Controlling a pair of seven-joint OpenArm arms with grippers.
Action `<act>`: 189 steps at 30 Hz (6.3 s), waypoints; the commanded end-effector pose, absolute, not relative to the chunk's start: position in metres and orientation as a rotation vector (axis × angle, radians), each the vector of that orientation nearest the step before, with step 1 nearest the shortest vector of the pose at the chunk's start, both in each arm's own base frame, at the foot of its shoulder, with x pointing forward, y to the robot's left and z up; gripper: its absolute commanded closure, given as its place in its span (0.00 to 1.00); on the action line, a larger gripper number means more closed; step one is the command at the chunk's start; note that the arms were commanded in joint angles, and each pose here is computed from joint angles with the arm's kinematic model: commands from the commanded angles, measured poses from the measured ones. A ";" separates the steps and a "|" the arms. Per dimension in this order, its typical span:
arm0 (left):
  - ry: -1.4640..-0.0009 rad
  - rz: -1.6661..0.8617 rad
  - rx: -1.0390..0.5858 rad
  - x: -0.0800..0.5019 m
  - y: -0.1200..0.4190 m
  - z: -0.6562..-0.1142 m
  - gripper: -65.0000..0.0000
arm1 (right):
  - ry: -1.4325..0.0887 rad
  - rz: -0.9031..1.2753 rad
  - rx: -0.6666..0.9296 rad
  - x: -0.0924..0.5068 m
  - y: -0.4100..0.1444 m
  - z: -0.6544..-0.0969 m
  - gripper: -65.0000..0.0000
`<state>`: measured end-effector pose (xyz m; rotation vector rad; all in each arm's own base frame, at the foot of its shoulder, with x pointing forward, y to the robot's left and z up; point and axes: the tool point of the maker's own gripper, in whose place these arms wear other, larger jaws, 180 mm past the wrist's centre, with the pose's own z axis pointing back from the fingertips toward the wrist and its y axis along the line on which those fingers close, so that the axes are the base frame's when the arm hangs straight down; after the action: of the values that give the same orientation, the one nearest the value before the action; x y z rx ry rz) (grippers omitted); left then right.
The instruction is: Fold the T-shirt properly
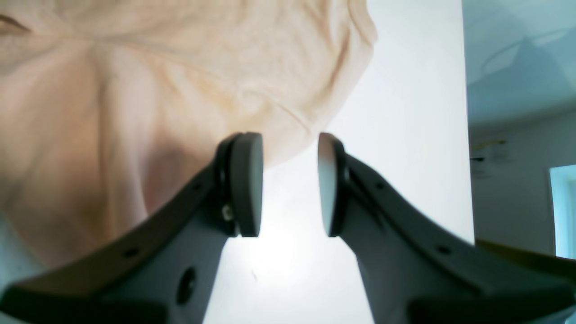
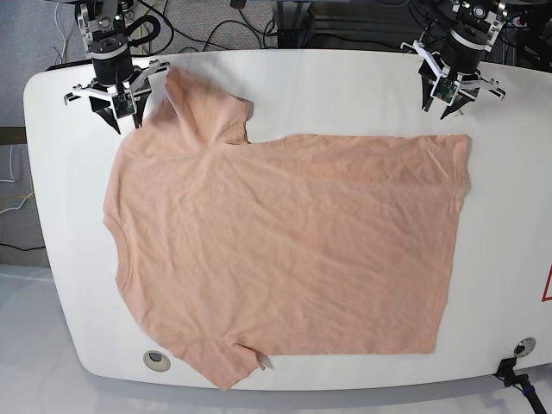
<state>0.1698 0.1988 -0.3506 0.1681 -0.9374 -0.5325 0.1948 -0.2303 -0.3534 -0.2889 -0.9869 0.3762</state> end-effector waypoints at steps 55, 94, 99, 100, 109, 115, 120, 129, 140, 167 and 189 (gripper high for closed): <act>-0.988 -0.460 0.295 0.220 0.237 -0.334 0.60 | -1.088 -0.076 0.042 0.241 -0.225 -0.346 0.69; -1.012 -0.294 0.201 0.218 0.263 -0.321 0.50 | -0.693 -0.711 0.669 0.117 -0.188 -0.387 0.69; -1.012 -0.294 0.201 0.218 0.263 -0.321 0.50 | -0.668 -0.729 0.659 0.113 -0.191 -0.398 0.68; -1.012 -0.294 0.201 0.218 0.263 -0.321 0.50 | -0.662 -0.736 0.655 0.112 -0.192 -0.401 0.68; -1.012 -0.296 0.198 0.219 0.262 -0.321 0.50 | -0.641 -0.723 0.680 0.122 -0.188 -0.407 0.68; -1.014 -0.296 0.198 0.219 0.262 -0.321 0.50 | -0.642 -0.724 0.731 0.135 -0.173 -0.406 0.68; -1.013 -0.298 0.200 0.219 0.262 -0.320 0.50 | -0.654 -0.718 0.734 0.141 -0.174 -0.404 0.69; -1.014 -0.298 0.200 0.220 0.262 -0.320 0.50 | -0.648 -0.719 0.734 0.138 -0.173 -0.404 0.91; -1.035 -0.282 0.219 0.228 0.268 -0.314 0.50 | -0.576 -0.674 0.776 0.132 -0.155 -0.407 1.00; -0.818 0.005 0.016 0.222 0.300 -0.377 0.50 | -0.586 -0.666 0.777 0.137 -0.157 -0.405 1.00; -0.773 -0.005 -0.087 0.232 0.272 -0.405 0.50 | -0.586 -0.665 0.776 0.137 -0.157 -0.405 1.00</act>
<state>0.2231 0.2693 -0.4151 -0.0959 -0.7358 0.0037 0.1344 -0.1551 -0.4123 0.7683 -0.5629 -0.6808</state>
